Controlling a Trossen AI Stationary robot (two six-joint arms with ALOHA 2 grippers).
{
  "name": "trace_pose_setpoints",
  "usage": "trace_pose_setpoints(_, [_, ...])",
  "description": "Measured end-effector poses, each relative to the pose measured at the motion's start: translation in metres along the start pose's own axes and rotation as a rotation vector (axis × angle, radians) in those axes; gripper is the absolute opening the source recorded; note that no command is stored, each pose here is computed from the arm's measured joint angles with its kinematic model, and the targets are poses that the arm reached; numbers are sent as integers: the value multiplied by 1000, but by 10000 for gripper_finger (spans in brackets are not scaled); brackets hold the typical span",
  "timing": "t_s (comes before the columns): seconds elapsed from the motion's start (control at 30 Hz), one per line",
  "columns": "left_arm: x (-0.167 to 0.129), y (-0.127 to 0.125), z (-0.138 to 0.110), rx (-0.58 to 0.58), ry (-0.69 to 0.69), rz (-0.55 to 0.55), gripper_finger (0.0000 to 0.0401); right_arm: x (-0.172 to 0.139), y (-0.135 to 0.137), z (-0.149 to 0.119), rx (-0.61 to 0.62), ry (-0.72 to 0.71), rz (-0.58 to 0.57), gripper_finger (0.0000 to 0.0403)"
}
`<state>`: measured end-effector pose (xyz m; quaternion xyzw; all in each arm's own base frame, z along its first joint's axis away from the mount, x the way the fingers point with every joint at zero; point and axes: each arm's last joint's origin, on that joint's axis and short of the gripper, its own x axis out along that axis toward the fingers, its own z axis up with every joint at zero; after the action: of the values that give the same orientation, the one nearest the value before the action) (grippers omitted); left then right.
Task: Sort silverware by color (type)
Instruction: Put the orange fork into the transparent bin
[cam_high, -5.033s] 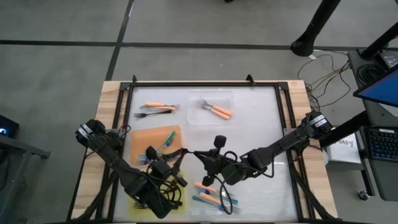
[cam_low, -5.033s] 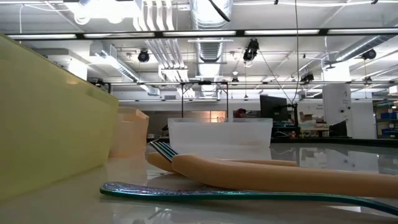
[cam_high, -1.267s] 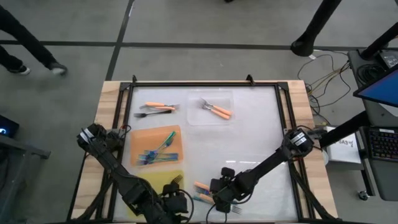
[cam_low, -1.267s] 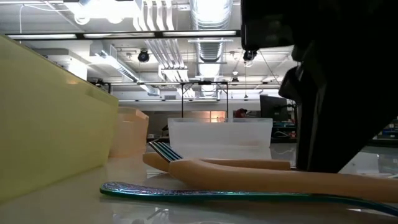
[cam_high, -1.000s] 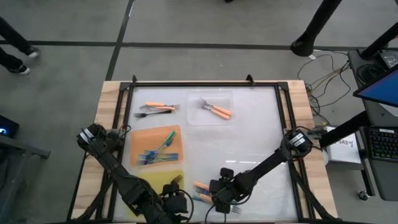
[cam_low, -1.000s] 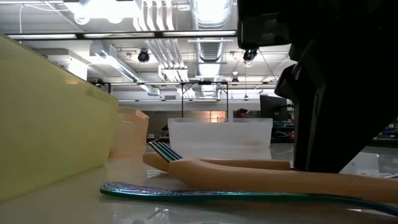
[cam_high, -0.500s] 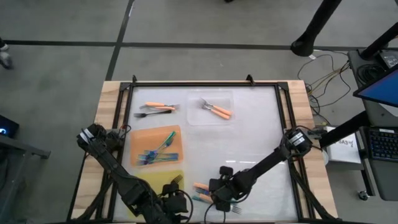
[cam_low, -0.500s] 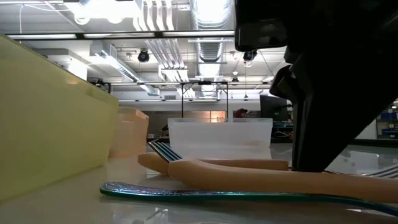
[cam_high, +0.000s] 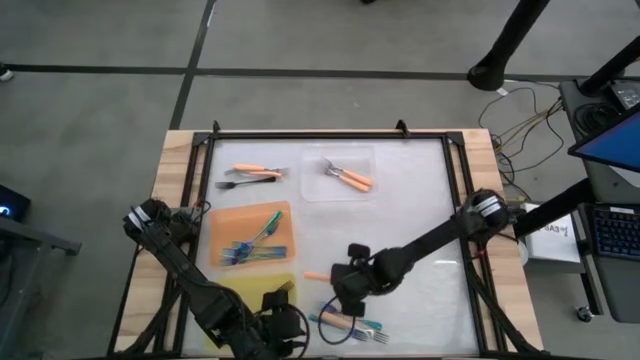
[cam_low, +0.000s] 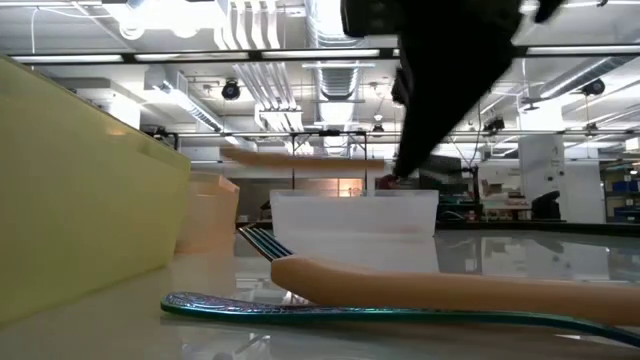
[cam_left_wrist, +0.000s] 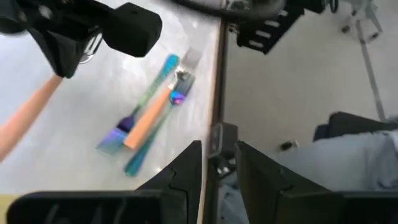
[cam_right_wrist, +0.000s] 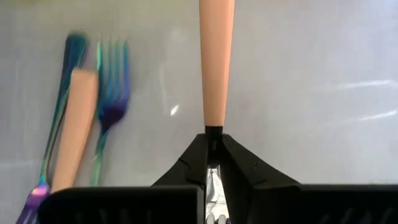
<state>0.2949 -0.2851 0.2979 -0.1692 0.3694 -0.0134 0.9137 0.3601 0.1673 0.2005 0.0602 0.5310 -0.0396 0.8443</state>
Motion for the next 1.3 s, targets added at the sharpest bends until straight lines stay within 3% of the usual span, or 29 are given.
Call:
trace_pose_setpoints(0.27, [-10, 9, 3, 44, -69, 126, 77, -55, -32, 13, -41, -132, -158, 14])
trace_pose_setpoints(0.53, [-32, 23, 14, 145, -144, 254, 77, -87, -110, 34, 18, -141, -305, 13])
trace_pose_setpoints(0.83, [-45, 34, 25, 196, -170, 313, 77, -64, -227, 51, 131, -8, -404, 13])
trace_pose_setpoints(0.97, [-51, 39, 28, 200, -178, 341, 77, -45, -264, 50, 171, 55, -440, 13])
trace_pose_setpoints(1.13, [-56, 42, 29, 210, -186, 369, 77, -23, -277, 47, 174, 121, -445, 16])
trace_pose_setpoints(1.3, [-56, 42, 28, 210, -183, 370, 77, -16, -267, 49, 155, 110, -392, 56])
